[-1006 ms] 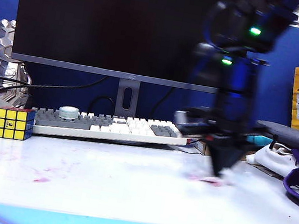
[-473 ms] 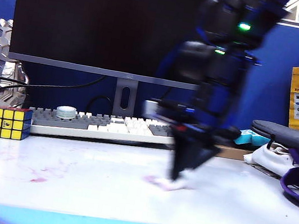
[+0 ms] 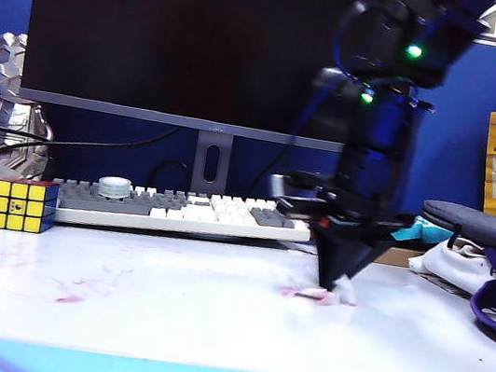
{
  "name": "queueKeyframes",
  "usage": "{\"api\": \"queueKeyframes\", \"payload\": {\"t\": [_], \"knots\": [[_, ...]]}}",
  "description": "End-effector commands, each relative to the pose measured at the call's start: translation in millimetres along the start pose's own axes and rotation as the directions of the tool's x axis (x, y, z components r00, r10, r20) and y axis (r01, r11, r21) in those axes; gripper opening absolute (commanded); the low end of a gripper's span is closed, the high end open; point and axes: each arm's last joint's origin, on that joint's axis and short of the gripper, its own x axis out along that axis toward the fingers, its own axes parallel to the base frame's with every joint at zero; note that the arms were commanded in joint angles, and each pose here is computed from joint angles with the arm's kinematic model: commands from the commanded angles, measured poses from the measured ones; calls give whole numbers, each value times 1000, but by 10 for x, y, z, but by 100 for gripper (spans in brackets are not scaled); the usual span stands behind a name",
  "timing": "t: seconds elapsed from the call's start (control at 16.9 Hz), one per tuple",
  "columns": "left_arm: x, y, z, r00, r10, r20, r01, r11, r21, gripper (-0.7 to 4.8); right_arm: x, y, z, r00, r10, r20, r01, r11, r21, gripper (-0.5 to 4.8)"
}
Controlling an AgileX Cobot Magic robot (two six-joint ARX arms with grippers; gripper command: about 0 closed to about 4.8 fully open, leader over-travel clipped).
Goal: Use the wet wipes on the table to wipe the cherry juice off the table, then put the wipes back on the table.
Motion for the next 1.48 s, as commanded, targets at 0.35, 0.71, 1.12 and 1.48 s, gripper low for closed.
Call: {"api": "queueKeyframes", "payload": {"t": [0.35, 0.71, 1.12, 1.48], "knots": [[-1, -2, 6, 1000, -5, 8, 5, 1000, 3, 28, -436, 200, 284, 999, 45, -20, -47, 994, -104, 117], [-1, -2, 6, 1000, -5, 8, 5, 1000, 3, 28, -1099, 160, 528, 998, -5, 56, 10, 995, -96, 3], [-1, -2, 6, 1000, -5, 8, 5, 1000, 3, 28, -3062, 66, 194, 871, -65, 487, 83, 996, -15, -1], [-2, -2, 6, 1000, -5, 8, 5, 1000, 3, 28, -4640, 5, -1189, 502, -81, 861, 53, 997, 63, -1]]}}
